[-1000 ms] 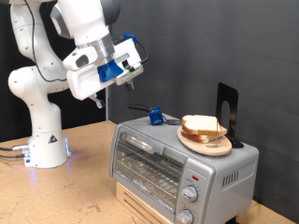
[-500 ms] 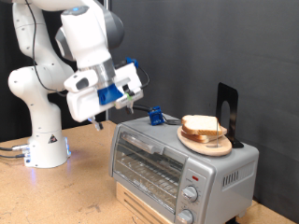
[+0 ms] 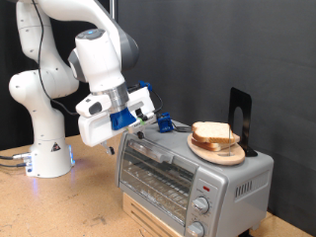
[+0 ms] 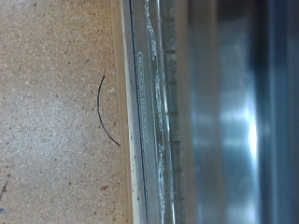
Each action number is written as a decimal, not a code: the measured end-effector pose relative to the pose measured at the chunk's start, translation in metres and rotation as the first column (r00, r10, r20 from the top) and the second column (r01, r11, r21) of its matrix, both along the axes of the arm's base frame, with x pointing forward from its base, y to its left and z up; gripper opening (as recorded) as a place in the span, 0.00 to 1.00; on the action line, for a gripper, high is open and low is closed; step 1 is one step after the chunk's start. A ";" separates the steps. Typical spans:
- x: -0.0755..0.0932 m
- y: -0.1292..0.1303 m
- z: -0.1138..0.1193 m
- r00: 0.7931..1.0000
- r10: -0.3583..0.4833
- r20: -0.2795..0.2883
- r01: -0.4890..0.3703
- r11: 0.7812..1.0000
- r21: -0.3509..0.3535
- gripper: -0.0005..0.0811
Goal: Make a piece of toast with the oven
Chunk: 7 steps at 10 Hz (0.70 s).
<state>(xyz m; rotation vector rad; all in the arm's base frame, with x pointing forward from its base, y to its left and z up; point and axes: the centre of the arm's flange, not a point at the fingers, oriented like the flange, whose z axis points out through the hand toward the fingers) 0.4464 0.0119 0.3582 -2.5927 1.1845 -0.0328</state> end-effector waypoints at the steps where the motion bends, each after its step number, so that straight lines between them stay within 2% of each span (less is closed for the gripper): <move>1: -0.002 0.001 -0.004 1.000 0.004 -0.001 -0.004 1.000 -0.003 1.00; 4: -0.003 -0.007 -0.007 1.000 0.000 0.004 0.000 1.000 -0.004 1.00; 7: -0.003 -0.029 -0.010 0.999 -0.044 -0.003 0.044 0.999 -0.001 1.00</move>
